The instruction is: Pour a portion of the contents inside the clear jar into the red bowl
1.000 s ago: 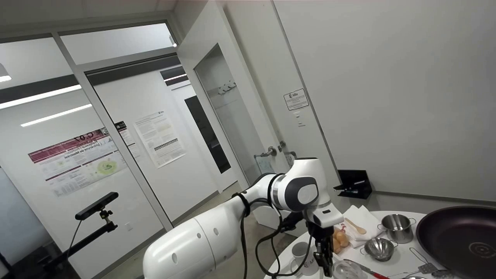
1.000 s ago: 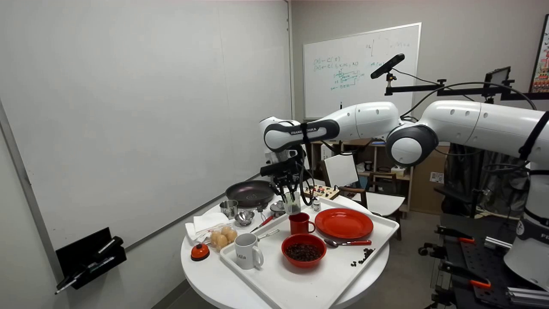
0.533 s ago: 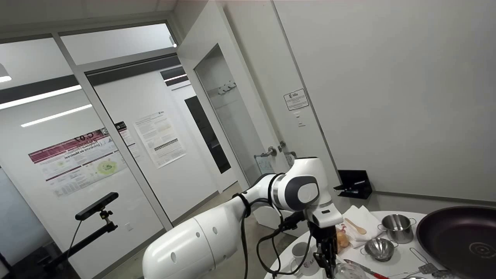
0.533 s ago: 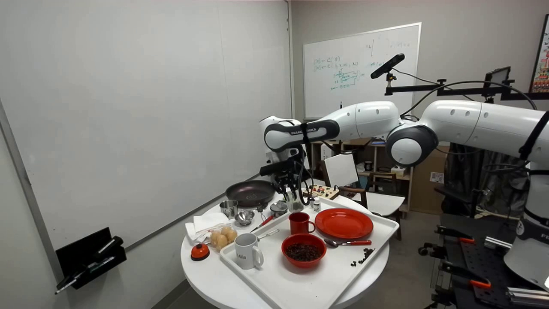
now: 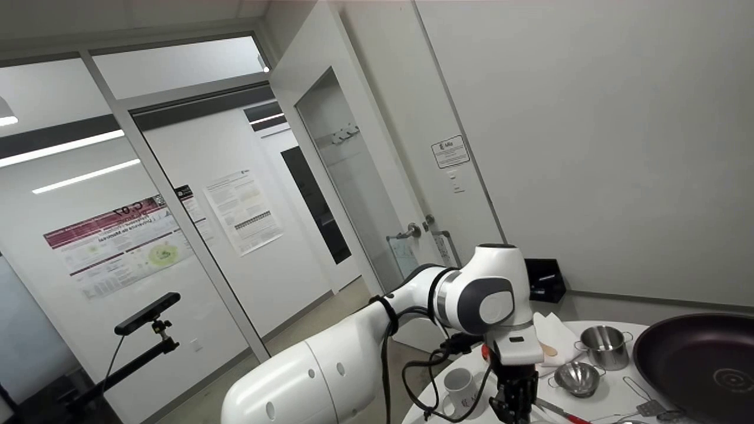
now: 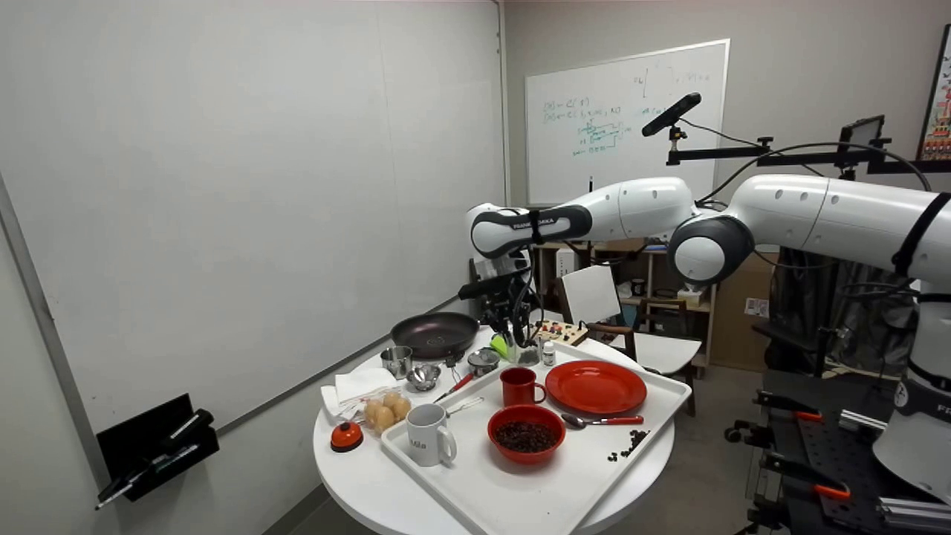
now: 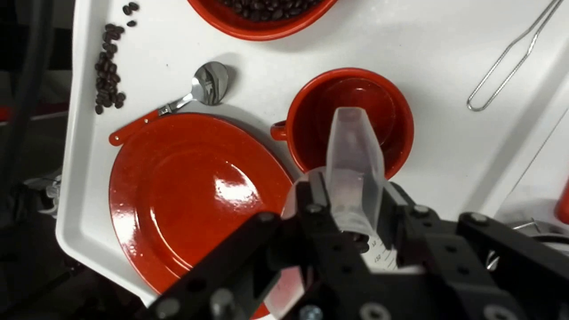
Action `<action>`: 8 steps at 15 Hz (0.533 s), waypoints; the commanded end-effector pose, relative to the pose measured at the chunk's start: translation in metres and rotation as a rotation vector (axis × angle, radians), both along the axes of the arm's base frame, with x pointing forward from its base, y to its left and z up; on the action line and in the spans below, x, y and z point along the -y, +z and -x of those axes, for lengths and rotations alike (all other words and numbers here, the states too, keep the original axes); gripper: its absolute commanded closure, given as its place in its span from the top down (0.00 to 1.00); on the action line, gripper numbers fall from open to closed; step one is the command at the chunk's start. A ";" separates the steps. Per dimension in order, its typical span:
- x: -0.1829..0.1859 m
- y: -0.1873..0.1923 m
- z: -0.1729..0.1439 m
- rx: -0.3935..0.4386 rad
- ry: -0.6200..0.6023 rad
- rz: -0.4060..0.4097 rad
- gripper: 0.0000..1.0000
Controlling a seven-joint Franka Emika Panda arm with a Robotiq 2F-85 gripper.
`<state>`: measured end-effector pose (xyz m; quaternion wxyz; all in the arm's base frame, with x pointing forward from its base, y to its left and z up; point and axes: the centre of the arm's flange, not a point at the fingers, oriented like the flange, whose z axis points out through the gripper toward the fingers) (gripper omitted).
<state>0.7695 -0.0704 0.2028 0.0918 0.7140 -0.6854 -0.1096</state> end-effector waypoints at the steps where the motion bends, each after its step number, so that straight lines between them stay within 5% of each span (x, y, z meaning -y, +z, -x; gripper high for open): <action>1: 0.016 -0.018 0.065 -0.005 -0.144 -0.094 0.07; 4: 0.028 -0.032 0.073 -0.023 -0.223 -0.135 0.07; 8: 0.030 -0.036 0.070 -0.061 -0.276 -0.064 0.07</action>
